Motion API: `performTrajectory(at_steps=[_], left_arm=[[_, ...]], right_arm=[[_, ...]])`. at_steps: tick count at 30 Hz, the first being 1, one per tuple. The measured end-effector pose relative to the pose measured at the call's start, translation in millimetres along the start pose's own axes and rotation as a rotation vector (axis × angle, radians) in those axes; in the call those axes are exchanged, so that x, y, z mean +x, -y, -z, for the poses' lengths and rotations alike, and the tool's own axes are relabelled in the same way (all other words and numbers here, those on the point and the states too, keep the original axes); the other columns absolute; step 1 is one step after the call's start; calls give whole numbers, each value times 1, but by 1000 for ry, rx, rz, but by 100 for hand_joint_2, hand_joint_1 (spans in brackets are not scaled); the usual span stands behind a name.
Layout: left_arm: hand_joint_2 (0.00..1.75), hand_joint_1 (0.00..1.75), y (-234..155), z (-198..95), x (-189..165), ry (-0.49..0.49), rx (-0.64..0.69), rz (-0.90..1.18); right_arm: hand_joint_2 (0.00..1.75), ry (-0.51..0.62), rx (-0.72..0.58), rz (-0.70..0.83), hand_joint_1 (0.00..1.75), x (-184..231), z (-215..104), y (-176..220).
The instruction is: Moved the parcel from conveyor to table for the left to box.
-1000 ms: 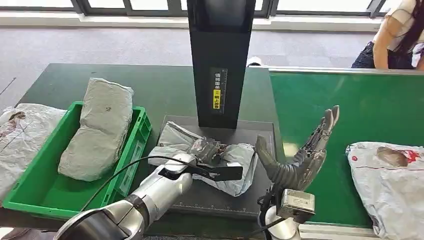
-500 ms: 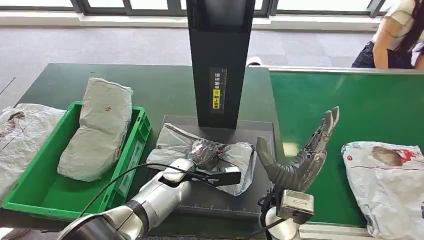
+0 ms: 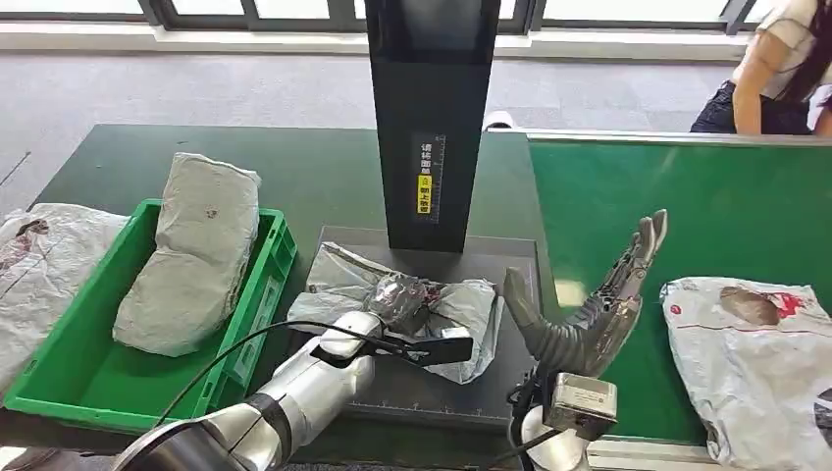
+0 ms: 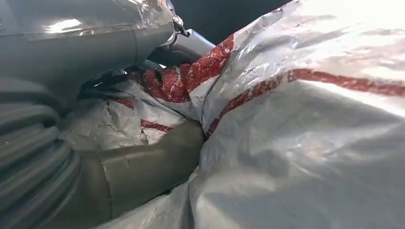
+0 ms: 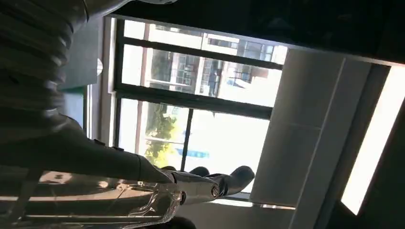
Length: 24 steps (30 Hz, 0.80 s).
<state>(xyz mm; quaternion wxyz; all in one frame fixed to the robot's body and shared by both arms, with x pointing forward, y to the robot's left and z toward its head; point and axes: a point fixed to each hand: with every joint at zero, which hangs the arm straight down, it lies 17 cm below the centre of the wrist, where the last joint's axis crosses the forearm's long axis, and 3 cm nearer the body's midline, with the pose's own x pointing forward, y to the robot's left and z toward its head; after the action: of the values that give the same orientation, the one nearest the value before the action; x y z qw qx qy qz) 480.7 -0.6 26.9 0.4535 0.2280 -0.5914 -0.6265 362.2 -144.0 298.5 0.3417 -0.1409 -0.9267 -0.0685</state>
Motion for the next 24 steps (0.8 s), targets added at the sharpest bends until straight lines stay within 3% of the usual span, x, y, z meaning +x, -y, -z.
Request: performTrajectory(at_steps=[3,7,11,18,24], left_arm=[[175,175,-3,0,0,1,19,8],[175,175,-39,-2,3,11,234,51],[175,175,-49,-4,5,19,299,74],[175,175,-123,-10,32,99,547,165],[175,175,-151,-18,31,96,632,150]], right_arm=[[175,-2,-1,0,0,0,-1,1],[175,-2,1,-8,0,1,-3,2],[175,0,-2,-15,0,1,-3,4],[175,-1,-4,-19,0,1,-4,6],[175,-1,-4,-20,0,1,-4,6]])
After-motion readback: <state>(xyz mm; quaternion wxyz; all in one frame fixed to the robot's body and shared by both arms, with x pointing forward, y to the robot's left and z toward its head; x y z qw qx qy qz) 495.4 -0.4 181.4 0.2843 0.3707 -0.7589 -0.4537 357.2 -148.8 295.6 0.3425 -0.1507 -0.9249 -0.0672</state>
